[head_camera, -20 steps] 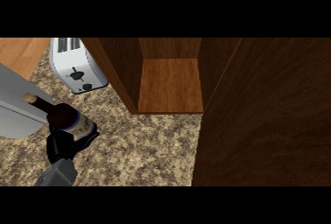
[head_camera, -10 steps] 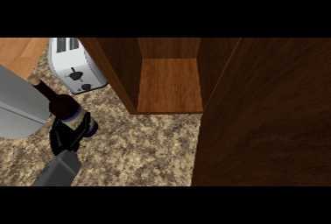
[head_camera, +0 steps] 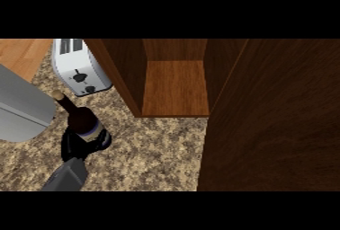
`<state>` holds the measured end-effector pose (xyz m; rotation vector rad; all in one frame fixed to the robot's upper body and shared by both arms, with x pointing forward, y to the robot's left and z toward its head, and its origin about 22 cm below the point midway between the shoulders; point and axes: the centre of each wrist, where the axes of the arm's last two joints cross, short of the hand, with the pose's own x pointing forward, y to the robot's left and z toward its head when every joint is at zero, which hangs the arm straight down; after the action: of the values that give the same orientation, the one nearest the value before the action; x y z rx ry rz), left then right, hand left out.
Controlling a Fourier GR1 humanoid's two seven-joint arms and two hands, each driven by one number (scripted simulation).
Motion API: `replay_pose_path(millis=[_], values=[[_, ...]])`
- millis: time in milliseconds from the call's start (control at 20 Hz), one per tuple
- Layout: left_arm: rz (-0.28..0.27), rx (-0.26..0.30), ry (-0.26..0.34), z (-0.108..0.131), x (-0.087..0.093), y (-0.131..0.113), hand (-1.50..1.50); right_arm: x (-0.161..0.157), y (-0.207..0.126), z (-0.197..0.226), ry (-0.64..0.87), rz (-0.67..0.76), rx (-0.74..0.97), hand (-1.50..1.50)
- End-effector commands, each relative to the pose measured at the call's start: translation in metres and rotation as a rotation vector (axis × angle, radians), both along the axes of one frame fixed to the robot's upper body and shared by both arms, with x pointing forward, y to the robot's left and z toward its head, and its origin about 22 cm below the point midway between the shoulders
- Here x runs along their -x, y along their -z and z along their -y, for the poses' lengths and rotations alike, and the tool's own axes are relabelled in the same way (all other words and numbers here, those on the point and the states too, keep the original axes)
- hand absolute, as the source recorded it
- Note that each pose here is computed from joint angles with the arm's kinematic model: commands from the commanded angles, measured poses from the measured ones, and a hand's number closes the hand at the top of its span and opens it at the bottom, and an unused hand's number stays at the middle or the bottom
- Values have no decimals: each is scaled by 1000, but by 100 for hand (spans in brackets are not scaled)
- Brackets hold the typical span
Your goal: Pick up the wine, place it into the cabinet and close the cabinet
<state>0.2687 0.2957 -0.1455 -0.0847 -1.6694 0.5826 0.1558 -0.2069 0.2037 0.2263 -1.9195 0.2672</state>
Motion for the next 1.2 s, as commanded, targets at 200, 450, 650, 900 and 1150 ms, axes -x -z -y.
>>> replay_pose_path(millis=[200,450,650,900,1150], values=[[24,43,139,4,26,11,150,11,-13,-1,-27,11,-38,-150],[57,66,193,17,2,-9,150,2,-7,1,-35,31,-41,-150],[58,66,236,39,9,-23,150,11,-4,3,-6,24,-26,-150],[110,32,313,61,43,-24,150,3,-6,13,-21,28,-25,-150],[80,48,386,101,46,-54,150,8,-3,2,-33,19,-35,-150]])
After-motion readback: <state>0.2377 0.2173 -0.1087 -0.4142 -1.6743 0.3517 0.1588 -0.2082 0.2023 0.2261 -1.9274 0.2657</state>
